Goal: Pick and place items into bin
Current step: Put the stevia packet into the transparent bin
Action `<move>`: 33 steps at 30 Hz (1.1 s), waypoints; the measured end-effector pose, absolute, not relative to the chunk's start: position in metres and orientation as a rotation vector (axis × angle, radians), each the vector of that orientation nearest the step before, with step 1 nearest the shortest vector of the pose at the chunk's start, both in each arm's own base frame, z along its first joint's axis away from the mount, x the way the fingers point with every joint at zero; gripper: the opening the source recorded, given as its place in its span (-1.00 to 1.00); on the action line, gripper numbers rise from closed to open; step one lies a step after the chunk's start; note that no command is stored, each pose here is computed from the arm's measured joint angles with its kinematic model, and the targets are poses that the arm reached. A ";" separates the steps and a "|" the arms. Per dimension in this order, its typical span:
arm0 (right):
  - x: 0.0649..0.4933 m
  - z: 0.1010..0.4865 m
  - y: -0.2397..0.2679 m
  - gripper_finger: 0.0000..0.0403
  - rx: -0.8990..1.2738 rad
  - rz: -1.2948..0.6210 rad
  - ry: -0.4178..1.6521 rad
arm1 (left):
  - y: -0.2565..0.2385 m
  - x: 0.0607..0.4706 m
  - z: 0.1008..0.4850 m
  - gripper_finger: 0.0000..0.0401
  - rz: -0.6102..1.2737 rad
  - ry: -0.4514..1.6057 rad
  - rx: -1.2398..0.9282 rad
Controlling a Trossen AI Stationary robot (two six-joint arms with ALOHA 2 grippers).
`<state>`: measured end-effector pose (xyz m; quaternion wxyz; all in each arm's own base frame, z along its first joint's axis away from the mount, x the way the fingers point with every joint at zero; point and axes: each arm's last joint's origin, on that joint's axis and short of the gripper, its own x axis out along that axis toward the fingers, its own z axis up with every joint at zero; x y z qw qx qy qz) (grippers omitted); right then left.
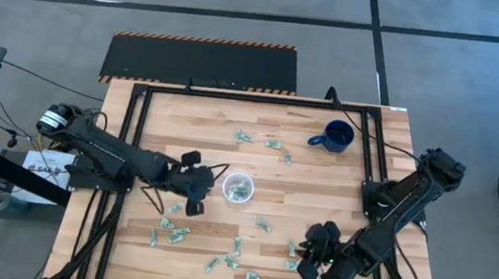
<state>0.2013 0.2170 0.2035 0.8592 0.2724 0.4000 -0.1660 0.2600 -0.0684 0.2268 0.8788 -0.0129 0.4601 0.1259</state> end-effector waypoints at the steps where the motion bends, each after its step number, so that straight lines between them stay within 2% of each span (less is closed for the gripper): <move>1: 0.205 0.199 0.218 -0.47 0.597 -0.353 0.855 | -0.072 0.258 0.228 -0.42 0.268 0.956 -0.014; 6: 0.220 0.176 0.215 -0.47 0.620 -0.429 1.021 | -0.086 0.250 0.229 -0.42 0.305 0.925 0.033; 17: 0.238 0.156 0.217 -0.47 0.577 -0.536 1.148 | -0.102 0.242 0.230 -0.42 0.345 0.879 0.050; 33: 0.242 0.149 0.218 -0.47 0.611 -0.553 1.167 | -0.104 0.241 0.230 -0.42 0.367 0.858 0.058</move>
